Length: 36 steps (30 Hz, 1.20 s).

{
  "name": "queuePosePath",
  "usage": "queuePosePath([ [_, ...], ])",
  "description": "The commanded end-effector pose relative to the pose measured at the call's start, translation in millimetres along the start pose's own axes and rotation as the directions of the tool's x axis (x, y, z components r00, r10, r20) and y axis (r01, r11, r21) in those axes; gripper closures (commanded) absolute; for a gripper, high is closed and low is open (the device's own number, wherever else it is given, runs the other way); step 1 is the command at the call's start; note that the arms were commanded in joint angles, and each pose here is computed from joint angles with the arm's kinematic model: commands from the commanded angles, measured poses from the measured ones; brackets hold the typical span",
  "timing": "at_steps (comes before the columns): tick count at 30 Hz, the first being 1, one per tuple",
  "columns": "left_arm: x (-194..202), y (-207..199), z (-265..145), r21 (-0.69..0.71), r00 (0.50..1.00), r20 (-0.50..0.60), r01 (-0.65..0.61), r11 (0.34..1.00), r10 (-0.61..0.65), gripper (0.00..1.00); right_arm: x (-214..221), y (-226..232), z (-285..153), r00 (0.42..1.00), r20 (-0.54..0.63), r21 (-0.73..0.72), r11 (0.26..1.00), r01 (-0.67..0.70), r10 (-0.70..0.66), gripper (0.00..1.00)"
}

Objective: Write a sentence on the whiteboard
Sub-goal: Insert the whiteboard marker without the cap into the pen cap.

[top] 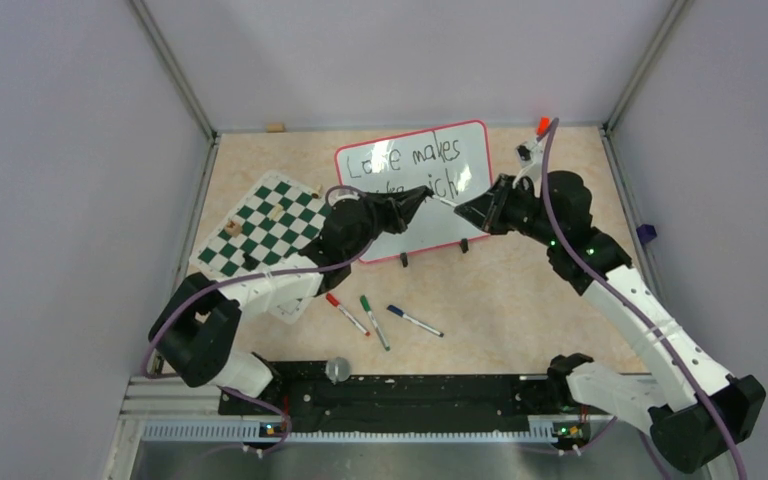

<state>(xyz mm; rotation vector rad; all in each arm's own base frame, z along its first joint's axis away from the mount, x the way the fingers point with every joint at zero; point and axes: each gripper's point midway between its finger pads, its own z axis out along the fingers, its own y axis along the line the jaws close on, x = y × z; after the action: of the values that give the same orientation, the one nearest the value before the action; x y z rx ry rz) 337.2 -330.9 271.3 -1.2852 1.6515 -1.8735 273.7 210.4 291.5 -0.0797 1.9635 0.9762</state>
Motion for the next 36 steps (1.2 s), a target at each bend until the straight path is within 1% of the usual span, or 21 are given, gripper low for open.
queuePosePath([
  [1,41.1,-40.5,1.2,0.120,0.990,-0.119,-0.055,0.991,0.069,1.00,-38.1,-1.4,5.3,0.989,0.147,0.085,0.996,0.021,-0.033,1.00],
  [4,52.6,-43.6,4.8,0.136,0.985,-0.135,-0.086,0.987,0.104,1.00,-47.7,0.9,10.7,0.977,0.198,0.128,0.990,0.052,-0.077,1.00],
  [6,61.3,-47.5,7.9,0.157,0.982,-0.148,-0.097,0.983,0.121,1.00,-51.8,3.4,18.5,0.969,0.206,0.177,0.979,0.102,-0.139,1.00],
  [9,78.3,-58.3,12.3,0.203,0.973,-0.187,-0.096,0.974,0.135,1.00,-56.3,12.3,29.4,0.954,0.216,0.212,0.964,0.163,-0.209,1.00],
  [15,118.1,-70.0,8.7,0.237,0.933,-0.317,-0.095,0.967,0.169,1.00,-78.5,4.7,32.8,0.916,0.261,0.317,0.923,0.218,-0.306,1.00],
  [18,137.5,-79.4,0.4,0.251,0.904,-0.376,-0.112,0.962,0.203,1.00,-89.8,13.0,33.7,0.899,0.274,0.307,0.917,0.254,-0.341,1.00],
  [22,160.9,-75.3,-8.8,0.204,0.846,-0.447,-0.221,0.954,0.292,1.00,-94.0,23.3,37.3,0.903,0.264,0.277,0.924,0.264,-0.338,1.00],
  [25,169.1,-64.2,-11.0,0.165,0.810,-0.504,-0.250,0.954,0.299,1.00,-93.7,24.4,36.2,0.916,0.250,0.278,0.929,0.243,-0.314,1.00],
  [27,169.6,-56.8,-11.7,0.144,0.805,-0.529,-0.227,0.963,0.269,1.00,-94.3,25.8,33.4,0.922,0.253,0.272,0.936,0.224,-0.294,1.00],
  [30,166.2,-49.6,-14.8,0.131,0.807,-0.532,-0.220,0.967,0.256,1.00,-94.1,27.0,24.3,0.927,0.264,0.261,0.945,0.197,-0.266,1.00],
  [36,154.0,-41.2,-22.4,0.109,0.806,-0.485,-0.328,0.938,0.338,1.00,-77.6,18.3,-0.3,0.944,0.255,0.248,0.958,0.145,-0.209,1.00],
])
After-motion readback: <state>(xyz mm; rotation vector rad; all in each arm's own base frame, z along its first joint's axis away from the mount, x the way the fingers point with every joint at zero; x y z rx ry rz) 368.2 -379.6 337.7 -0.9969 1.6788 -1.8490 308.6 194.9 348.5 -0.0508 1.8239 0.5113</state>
